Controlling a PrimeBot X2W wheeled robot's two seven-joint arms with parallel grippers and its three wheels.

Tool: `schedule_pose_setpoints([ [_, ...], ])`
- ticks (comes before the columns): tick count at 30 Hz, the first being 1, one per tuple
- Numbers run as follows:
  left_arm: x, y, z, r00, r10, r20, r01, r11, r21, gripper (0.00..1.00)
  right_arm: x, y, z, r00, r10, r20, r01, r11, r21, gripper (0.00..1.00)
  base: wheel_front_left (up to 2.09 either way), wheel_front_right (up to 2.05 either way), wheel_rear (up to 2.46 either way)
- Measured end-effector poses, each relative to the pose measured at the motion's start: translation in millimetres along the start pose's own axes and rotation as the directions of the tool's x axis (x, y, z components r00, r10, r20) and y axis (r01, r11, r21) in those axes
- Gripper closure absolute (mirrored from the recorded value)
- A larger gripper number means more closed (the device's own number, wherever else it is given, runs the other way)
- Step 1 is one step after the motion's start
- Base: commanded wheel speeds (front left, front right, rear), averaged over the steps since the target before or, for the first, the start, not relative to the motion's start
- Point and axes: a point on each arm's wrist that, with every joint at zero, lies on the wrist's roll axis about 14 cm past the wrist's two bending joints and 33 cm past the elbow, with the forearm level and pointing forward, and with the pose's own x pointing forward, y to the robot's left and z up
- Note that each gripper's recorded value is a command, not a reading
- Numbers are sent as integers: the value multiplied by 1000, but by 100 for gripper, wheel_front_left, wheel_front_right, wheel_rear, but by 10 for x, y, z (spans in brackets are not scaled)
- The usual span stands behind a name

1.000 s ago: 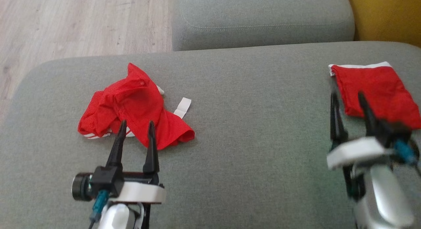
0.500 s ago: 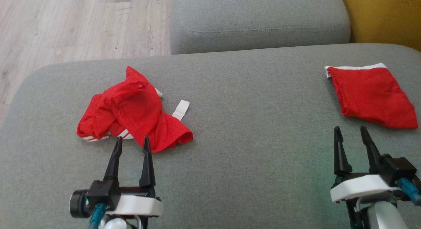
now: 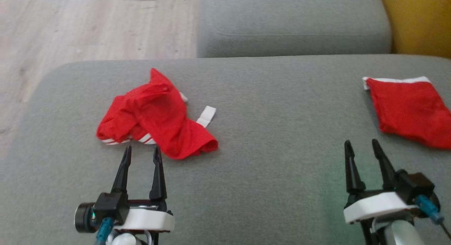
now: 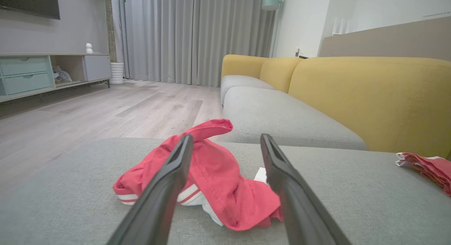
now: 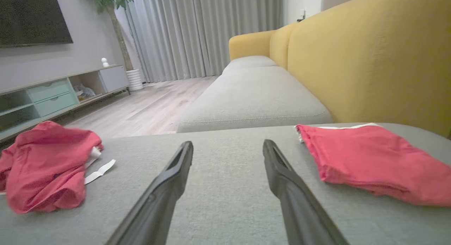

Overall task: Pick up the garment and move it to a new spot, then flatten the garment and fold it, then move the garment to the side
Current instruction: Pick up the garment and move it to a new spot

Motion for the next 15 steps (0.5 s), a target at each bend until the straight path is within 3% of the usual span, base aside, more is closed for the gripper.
schedule_pose_setpoints([
  [6,-136,240,79,997,72,24,-72,997,12,0,48,414,-97,992,123,-28,-122,992,23,0,0,0,0],
  [15,-452,744,191,972,225,61,-228,973,34,0,132,1030,-140,953,301,-43,-299,953,53,0,0,0,0],
])
